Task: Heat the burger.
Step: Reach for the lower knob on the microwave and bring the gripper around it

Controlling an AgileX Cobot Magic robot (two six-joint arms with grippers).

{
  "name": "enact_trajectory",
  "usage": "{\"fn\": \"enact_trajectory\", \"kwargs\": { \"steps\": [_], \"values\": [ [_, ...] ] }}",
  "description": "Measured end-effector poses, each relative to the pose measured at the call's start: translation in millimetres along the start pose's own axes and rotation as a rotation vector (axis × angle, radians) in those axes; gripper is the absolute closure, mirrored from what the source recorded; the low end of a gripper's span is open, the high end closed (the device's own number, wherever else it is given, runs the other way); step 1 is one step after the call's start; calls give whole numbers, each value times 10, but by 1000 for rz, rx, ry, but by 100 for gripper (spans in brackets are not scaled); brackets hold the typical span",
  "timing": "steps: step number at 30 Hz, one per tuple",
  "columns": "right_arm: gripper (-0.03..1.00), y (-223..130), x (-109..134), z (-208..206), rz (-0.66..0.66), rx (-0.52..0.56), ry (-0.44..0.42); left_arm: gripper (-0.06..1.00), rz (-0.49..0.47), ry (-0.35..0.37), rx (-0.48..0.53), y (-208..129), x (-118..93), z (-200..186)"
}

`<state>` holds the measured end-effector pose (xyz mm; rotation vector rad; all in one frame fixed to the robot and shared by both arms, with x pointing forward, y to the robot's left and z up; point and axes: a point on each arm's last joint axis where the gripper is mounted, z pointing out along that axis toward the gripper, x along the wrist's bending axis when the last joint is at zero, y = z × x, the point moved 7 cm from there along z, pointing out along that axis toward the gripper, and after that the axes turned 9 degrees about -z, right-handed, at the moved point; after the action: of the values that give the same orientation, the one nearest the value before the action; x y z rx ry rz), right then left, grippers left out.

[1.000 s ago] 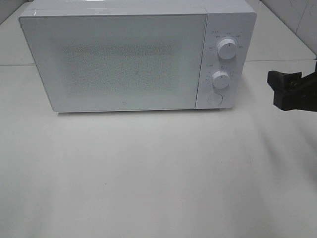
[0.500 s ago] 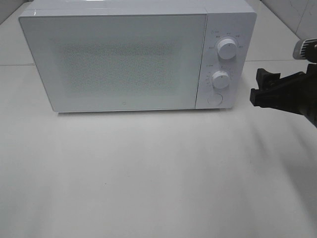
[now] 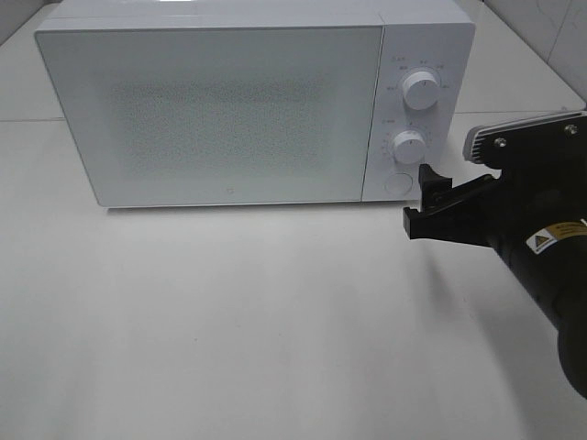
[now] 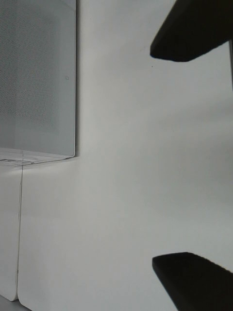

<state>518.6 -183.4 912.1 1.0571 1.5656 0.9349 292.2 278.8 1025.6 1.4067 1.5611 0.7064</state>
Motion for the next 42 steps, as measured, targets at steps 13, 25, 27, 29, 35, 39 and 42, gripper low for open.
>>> {"fn": "enact_trajectory", "kwargs": {
  "steps": [13, 25, 27, 29, 35, 39, 42],
  "values": [
    [20, -138, 37, 117, 83, 61, -62, -4, 0, 0, 0, 0, 0, 0],
    [20, -259, 274, 331, 77, 82, -20, -4, 0, 0, 0, 0, 0, 0],
    [20, -266, 284, 399, 72, 76, -5, -4, 0, 0, 0, 0, 0, 0],
    [20, -256, 271, 421, 70, 70, -3, -4, 0, 0, 0, 0, 0, 0],
    [20, -130, 162, 583, 84, 24, -19, -4, 0, 0, 0, 0, 0, 0],
    [20, -60, 176, 625, 91, 2, -15, -4, 0, 0, 0, 0, 0, 0],
    [20, -3, 198, 662, 96, -16, -11, -4, 0, 0, 0, 0, 0, 0]
  ]
}}
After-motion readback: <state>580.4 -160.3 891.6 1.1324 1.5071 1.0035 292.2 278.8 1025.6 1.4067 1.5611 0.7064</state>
